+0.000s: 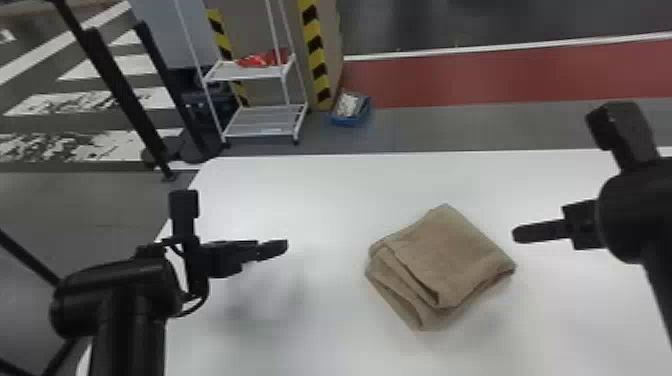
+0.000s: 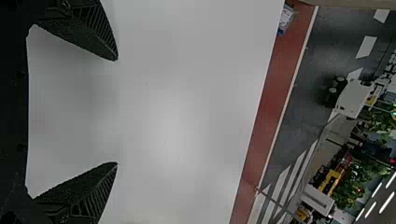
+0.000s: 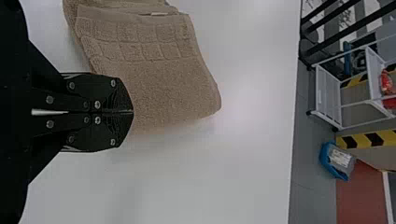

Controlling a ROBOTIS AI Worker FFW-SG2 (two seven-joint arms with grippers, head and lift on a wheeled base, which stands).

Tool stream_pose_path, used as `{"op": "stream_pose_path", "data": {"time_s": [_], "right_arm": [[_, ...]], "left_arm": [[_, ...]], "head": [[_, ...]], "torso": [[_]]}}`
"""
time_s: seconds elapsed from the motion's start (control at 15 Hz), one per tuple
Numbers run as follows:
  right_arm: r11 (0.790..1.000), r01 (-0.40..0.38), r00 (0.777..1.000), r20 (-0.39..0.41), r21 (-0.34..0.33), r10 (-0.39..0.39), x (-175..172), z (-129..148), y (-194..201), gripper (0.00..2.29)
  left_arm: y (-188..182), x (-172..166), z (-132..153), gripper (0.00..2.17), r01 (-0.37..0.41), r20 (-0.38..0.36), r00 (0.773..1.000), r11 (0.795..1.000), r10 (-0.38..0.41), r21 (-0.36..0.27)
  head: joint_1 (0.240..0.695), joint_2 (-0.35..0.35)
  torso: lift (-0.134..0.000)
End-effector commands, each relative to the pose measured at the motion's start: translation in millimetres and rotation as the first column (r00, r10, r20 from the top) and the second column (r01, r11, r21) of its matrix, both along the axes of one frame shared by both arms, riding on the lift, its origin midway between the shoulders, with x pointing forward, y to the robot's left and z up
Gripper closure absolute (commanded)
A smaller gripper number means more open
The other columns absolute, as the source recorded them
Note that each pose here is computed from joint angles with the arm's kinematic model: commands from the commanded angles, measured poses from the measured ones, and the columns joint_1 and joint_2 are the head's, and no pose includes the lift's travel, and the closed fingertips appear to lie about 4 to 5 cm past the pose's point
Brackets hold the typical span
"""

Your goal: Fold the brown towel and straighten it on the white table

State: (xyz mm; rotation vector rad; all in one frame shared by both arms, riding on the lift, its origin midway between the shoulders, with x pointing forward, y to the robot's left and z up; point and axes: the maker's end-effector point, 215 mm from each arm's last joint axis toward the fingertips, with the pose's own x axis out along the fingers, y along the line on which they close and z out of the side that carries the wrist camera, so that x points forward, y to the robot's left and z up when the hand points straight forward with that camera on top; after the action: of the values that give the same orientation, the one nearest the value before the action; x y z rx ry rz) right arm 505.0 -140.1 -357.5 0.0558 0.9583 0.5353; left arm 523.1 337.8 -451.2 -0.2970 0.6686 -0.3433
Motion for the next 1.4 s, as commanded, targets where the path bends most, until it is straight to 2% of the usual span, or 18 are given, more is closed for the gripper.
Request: {"op": "stream_pose_path", "data": {"time_s": [0.0,0.07,0.13,0.27,0.4,0.53,0.6,0.67,0.8,0.87,1.07,1.2,1.33], "right_arm": [[0.995,0.061,0.995,0.078,0.073,-0.066,5,34,-22,1.4],[0.988,0.073,0.989,0.118,0.138,-0.09,6,54,-30,0.56],[0.978,0.098,0.98,0.154,0.184,-0.127,4,67,-44,0.02],[0.959,0.194,0.957,0.175,0.204,-0.231,-7,64,-80,0.01],[0.932,0.286,0.93,0.169,0.222,-0.326,-19,57,-118,0.05],[0.892,0.368,0.895,0.161,0.262,-0.416,-44,52,-160,0.07],[0.871,0.402,0.879,0.148,0.284,-0.454,-60,46,-178,0.07],[0.843,0.448,0.858,0.121,0.298,-0.499,-79,35,-200,0.07],[0.796,0.53,0.812,0.095,0.293,-0.576,-101,23,-238,0.07],[0.775,0.559,0.793,0.084,0.295,-0.604,-108,19,-252,0.07],[0.723,0.594,0.76,0.049,0.354,-0.648,-140,12,-277,0.07],[0.694,0.624,0.734,0.035,0.36,-0.678,-153,8,-293,0.06],[0.679,0.633,0.727,0.017,0.373,-0.687,-158,3,-297,0.06]], "left_arm": [[-11,1,0,0.09,0.009,-0.002,1.0,1.0,-0.009,-0.016],[-16,1,0,0.09,0.01,0.0,1.0,1.0,-0.01,-0.027],[-21,3,2,0.09,0.018,0.008,1.0,0.999,-0.018,-0.038],[-38,5,4,0.15,0.054,0.025,0.998,0.997,-0.052,-0.059],[-56,10,6,0.21,0.102,0.055,0.994,0.993,-0.1,-0.054],[-70,16,4,0.26,0.128,0.062,0.99,0.99,-0.125,-0.051],[-73,17,5,0.44,0.141,0.074,0.988,0.989,-0.138,-0.036],[-73,22,6,0.88,0.146,0.091,0.985,0.989,-0.145,-0.004],[-64,25,3,2.01,0.13,0.093,0.987,0.99,-0.134,0.044],[-59,27,1,2.15,0.126,0.095,0.986,0.988,-0.134,0.086],[-73,34,3,2.15,0.213,0.136,0.96,0.955,-0.243,0.206],[-90,21,7,2.15,0.301,0.144,0.935,0.94,-0.324,0.161],[-109,-2,14,2.15,0.396,0.16,0.897,0.91,-0.412,0.125]], "head": [[0.695,0.212],[0.695,0.201],[0.695,0.187],[0.695,0.159],[0.695,0.095],[0.695,0.055],[0.695,0.009],[0.695,-0.012],[0.695,-0.076],[0.695,-0.092],[0.695,-0.139],[0.695,-0.169],[0.695,-0.209]], "torso": [[-0.124],[-0.124],[-0.124],[-0.124],[-0.124],[-0.124],[-0.124],[-0.124],[-0.124],[-0.124],[-0.124],[-0.124],[-0.124]]}}
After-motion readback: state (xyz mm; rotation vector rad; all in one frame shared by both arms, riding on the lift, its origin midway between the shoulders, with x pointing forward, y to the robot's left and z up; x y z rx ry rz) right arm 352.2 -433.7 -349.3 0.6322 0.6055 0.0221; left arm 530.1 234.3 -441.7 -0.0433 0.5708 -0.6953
